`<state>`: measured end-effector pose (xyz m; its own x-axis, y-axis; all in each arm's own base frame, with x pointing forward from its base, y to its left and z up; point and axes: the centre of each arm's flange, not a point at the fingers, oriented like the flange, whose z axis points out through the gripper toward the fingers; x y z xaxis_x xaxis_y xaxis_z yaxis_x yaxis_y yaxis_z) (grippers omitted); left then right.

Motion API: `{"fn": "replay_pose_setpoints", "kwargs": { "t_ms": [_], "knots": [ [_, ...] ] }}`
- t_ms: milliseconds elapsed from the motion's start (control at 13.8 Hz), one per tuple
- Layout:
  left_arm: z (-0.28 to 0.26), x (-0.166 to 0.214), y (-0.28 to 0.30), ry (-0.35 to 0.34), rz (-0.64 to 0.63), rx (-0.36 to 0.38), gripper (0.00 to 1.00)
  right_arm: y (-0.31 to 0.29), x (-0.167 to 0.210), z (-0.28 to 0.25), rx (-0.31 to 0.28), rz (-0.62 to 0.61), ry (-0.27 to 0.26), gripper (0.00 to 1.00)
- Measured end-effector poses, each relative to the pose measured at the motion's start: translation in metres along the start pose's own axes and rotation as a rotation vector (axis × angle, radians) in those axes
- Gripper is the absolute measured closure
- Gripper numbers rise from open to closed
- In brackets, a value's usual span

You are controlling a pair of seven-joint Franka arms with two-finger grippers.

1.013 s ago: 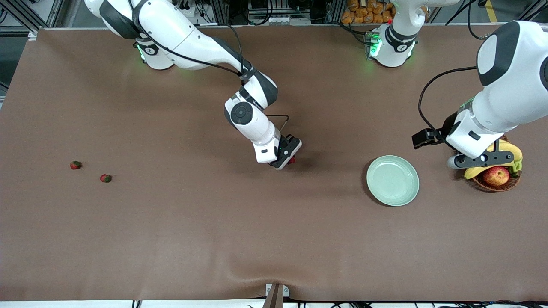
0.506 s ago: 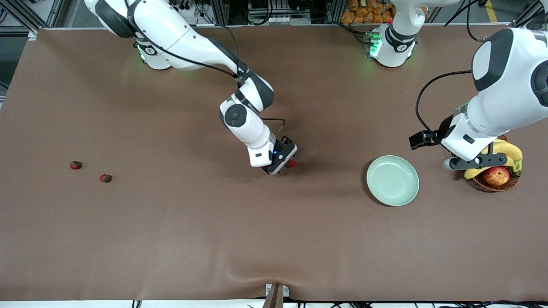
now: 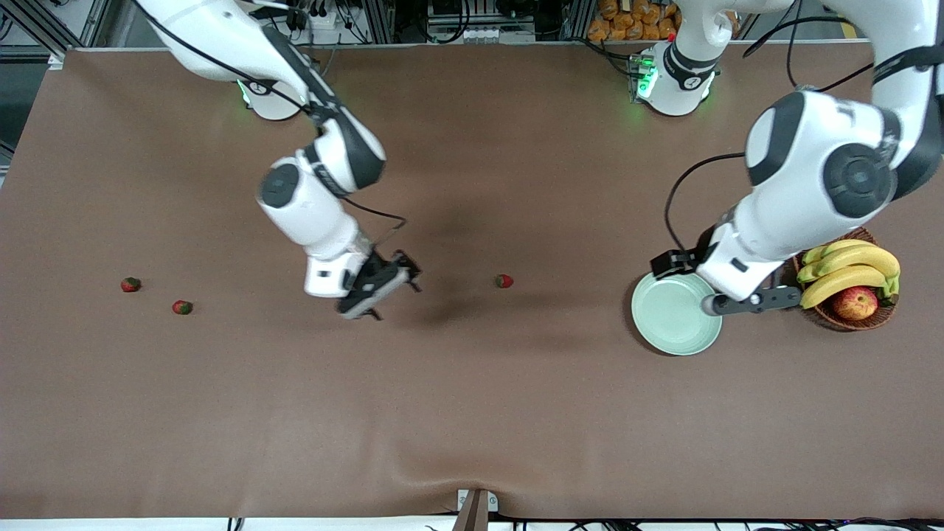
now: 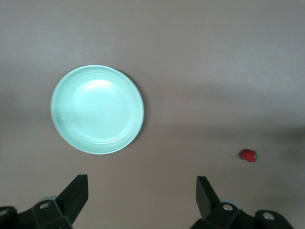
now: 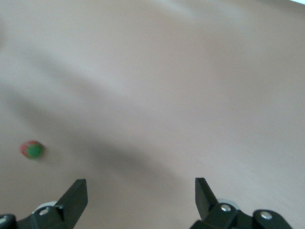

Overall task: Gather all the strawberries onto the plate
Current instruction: 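Grasp the mid-table strawberry with the left gripper while the right gripper withdraws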

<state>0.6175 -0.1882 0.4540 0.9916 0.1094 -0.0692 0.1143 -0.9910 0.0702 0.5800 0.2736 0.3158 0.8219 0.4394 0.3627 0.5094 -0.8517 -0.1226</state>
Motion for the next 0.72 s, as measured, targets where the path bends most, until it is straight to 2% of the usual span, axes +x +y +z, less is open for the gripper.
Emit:
{"fn": "replay_pose_setpoints", "kwargs": {
  "t_ms": [72,217,362,579,724],
  "knots": [
    [0.011,0.002,0.008,0.003,0.009,-0.004,0.0,0.034,-0.016,-0.011,-0.021,0.052,-0.03,0.0],
    [0.032,0.005,0.025,0.007,0.029,-0.01,0.0,0.109,-0.051,-0.023,-0.035,0.172,-0.142,0.0],
    [0.05,0.006,0.043,0.02,0.051,-0.019,0.0,0.174,-0.085,-0.034,-0.044,0.229,-0.25,0.0],
    [0.078,0.0,0.076,0.025,0.093,-0.025,0.0,0.244,-0.125,-0.051,-0.125,0.174,-0.365,0.0],
    [0.097,0.002,0.091,0.024,0.108,-0.03,0.0,0.276,-0.146,-0.055,-0.11,0.099,-0.401,0.0]
  ]
}}
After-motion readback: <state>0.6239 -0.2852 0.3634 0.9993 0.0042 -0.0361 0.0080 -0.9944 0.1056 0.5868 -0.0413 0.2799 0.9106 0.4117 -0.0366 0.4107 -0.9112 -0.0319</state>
